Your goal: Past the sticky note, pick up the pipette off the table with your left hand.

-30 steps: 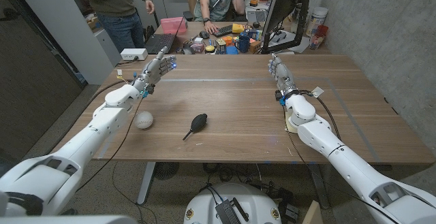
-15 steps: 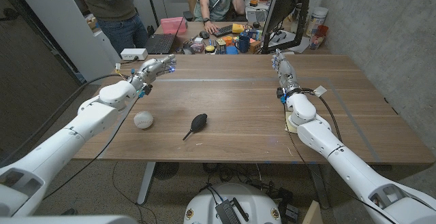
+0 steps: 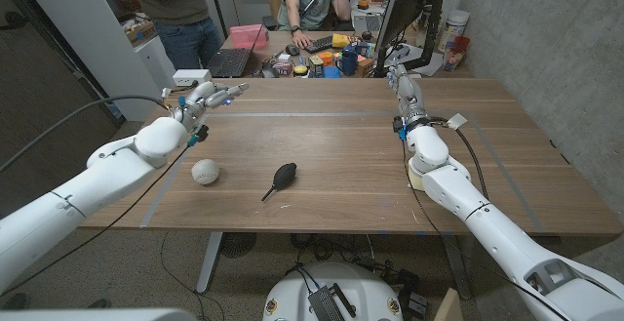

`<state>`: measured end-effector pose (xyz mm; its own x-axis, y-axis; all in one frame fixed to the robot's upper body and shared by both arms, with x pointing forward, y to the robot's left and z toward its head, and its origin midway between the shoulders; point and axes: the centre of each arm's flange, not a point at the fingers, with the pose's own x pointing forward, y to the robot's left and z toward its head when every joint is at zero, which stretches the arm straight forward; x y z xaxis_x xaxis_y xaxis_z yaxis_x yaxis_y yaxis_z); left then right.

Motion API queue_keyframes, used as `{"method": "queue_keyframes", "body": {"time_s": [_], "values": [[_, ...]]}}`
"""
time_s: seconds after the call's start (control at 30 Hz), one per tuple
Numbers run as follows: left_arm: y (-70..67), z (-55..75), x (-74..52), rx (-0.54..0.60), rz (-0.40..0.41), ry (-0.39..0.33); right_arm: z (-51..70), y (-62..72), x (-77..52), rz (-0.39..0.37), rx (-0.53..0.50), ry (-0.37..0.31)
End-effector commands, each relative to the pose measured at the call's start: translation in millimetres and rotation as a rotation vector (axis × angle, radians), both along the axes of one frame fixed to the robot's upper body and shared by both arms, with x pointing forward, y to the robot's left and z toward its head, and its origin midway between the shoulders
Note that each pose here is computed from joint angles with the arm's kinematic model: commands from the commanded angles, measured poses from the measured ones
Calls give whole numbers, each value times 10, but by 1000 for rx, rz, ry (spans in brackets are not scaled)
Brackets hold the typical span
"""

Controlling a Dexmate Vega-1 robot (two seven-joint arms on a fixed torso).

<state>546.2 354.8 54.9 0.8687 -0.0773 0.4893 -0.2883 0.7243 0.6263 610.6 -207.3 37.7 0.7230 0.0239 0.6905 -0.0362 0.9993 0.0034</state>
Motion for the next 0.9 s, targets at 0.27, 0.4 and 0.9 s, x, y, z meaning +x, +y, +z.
{"method": "queue_keyframes", "body": {"time_s": [0.27, 0.4, 0.9], "values": [[-465, -22, -273, 377, 329, -11, 96, 34, -150, -35, -5, -36], [-693, -6, -240, 485, 333, 30, 116, -6, -173, -37, 9, -48], [-1258, 17, -248, 611, 166, 41, 156, -172, -185, -36, 21, -68]]}}
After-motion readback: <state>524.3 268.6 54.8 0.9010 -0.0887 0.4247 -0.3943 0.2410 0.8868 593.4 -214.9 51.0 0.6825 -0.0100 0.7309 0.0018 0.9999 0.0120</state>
